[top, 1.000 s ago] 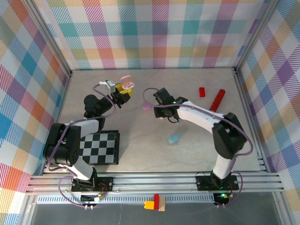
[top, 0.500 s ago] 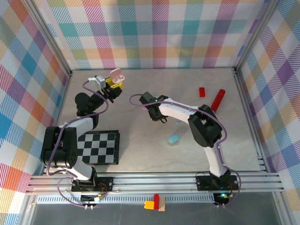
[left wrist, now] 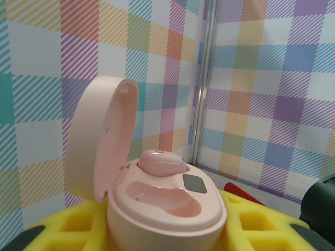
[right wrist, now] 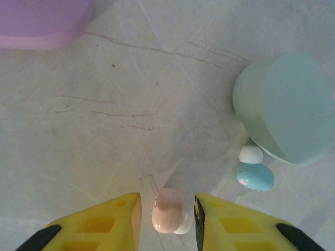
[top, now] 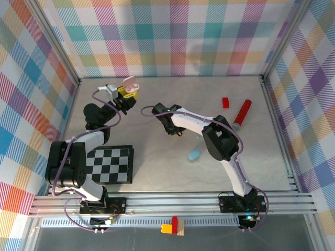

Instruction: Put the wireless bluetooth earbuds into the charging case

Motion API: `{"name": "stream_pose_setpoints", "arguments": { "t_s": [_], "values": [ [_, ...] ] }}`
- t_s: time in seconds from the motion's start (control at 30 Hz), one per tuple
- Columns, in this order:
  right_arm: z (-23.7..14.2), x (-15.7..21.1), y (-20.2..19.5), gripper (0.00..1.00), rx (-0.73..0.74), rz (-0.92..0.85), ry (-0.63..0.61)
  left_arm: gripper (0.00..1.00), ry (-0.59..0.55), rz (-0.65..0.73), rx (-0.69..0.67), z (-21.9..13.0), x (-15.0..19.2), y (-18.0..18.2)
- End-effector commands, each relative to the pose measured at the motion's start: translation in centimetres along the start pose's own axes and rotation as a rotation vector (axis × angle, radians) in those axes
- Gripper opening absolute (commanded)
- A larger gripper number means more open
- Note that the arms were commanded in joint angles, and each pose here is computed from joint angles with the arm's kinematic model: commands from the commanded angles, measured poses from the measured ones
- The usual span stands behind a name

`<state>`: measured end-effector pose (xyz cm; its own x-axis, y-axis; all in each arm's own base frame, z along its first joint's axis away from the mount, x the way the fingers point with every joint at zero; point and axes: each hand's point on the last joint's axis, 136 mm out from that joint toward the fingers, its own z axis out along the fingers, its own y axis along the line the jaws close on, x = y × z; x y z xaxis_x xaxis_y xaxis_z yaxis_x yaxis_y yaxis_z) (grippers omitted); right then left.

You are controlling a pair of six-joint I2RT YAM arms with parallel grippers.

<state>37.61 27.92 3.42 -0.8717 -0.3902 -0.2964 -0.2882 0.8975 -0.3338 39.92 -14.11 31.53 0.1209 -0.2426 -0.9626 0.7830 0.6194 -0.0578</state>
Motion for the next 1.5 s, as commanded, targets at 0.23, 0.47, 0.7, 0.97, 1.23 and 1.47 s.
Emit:
{"name": "stream_pose_setpoints", "arguments": {
  "t_s": [0.23,0.47,0.7,0.97,1.23,1.47],
  "values": [
    [0.6,0.8,0.1,0.25,0.03,-0.025,0.046,0.38,-0.068,0.075,0.04,-0.1,-3.6,-1.1],
    [0.4,0.8,0.1,0.19,0.023,-0.014,0.047,0.38,-0.069,0.076,0.04,-0.2,-3.7,-1.2],
    [-3.1,-0.4,-0.6,0.18,-0.064,0.052,-0.073,0.38,-0.064,0.073,0.036,-0.3,-3.3,-1.6],
    [-10.9,-0.7,-1.8,0.18,-0.348,0.223,-0.256,0.38,-0.016,0.071,0.064,0.9,-1.4,-3.6],
    [-20.5,-0.9,-3.6,0.17,-0.699,0.318,-0.462,0.38,0.044,0.09,0.112,3.4,1.1,-6.1],
    [-27.5,-1.8,-5.4,0.18,-0.935,0.334,-0.632,0.38,0.039,0.084,0.185,5.6,2.8,-8.5]
  ]
}}
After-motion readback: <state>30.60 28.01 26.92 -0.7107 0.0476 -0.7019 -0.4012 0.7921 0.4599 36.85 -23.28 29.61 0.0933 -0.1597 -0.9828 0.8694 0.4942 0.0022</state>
